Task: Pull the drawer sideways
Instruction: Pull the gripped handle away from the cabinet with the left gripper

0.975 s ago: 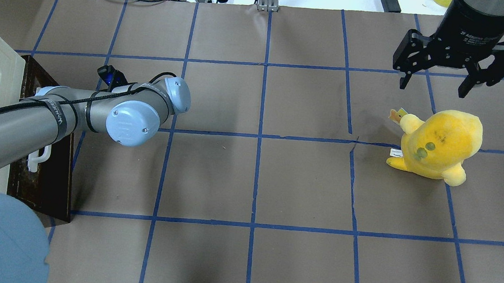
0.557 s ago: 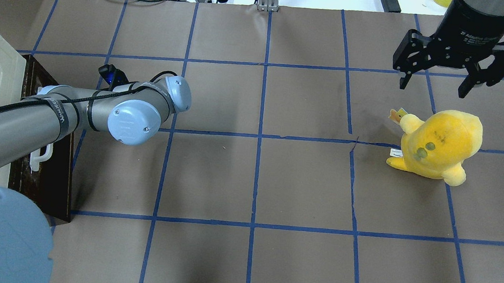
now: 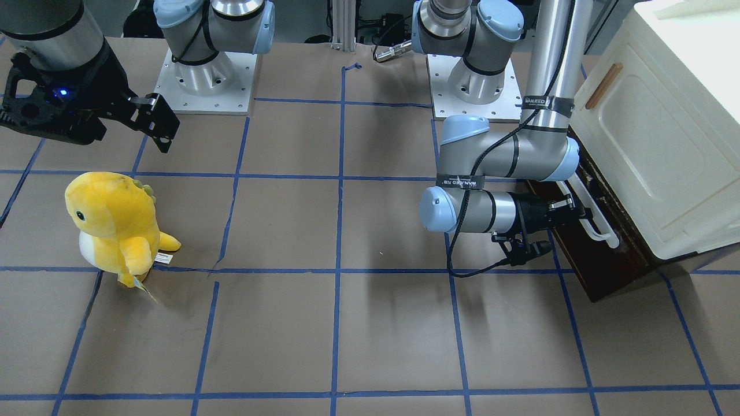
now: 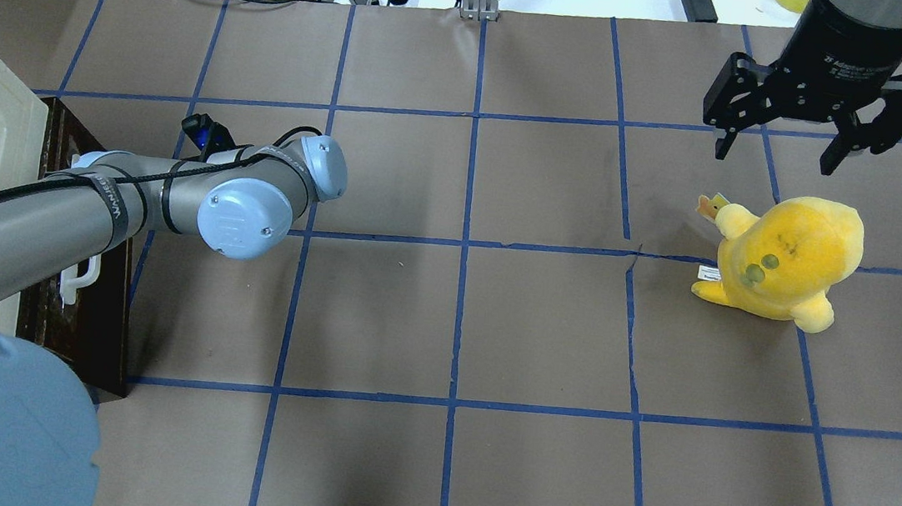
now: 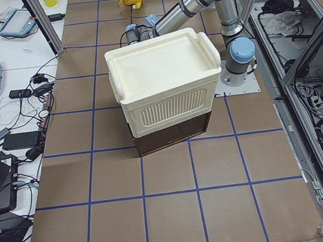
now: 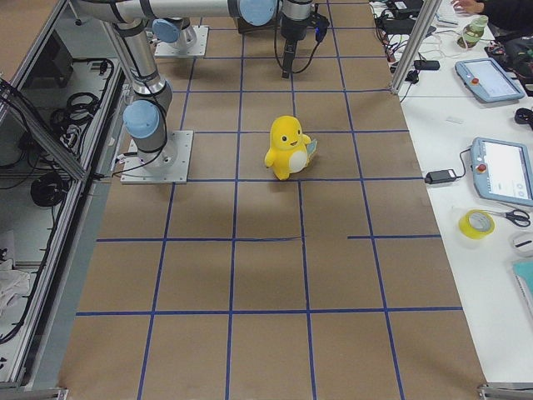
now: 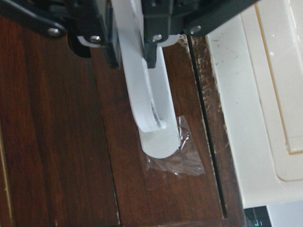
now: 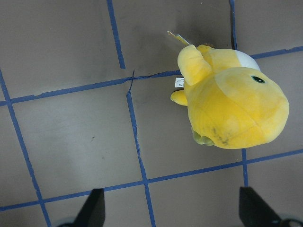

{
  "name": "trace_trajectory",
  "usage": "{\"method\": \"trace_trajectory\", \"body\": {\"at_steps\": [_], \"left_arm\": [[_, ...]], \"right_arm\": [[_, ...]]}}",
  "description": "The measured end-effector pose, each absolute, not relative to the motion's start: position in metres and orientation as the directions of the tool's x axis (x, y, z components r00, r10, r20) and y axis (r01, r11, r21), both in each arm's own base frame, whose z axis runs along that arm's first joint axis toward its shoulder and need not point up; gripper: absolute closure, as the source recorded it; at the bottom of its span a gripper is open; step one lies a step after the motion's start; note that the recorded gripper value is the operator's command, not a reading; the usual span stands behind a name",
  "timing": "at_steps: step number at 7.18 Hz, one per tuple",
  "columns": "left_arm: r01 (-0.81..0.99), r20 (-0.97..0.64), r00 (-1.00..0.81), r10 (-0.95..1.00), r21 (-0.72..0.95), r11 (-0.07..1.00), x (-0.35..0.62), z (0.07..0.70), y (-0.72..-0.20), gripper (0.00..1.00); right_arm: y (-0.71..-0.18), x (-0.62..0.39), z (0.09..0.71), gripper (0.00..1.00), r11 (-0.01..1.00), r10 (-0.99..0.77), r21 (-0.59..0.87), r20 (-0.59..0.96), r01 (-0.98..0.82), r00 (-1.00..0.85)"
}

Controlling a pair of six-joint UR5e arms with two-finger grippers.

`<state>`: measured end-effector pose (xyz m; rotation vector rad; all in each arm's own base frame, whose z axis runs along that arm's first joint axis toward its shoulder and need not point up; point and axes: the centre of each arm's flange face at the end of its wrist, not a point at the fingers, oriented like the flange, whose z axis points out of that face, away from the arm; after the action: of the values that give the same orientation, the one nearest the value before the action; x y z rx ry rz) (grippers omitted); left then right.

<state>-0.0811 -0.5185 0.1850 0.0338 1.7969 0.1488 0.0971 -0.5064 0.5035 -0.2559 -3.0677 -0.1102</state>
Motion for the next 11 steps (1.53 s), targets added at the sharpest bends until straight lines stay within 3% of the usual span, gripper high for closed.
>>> {"method": "trace_trajectory", "body": {"at_steps": [11], "left_arm": [[-0.005,-0.959,-0.267,0.092,0.097,0.995,-0.123,0.187,-0.528,1.00]], "right_arm": [[-0.506,0.097,0.503,0.00,0.984,0.163,0.066,0.067,0.167,-0.984]]}}
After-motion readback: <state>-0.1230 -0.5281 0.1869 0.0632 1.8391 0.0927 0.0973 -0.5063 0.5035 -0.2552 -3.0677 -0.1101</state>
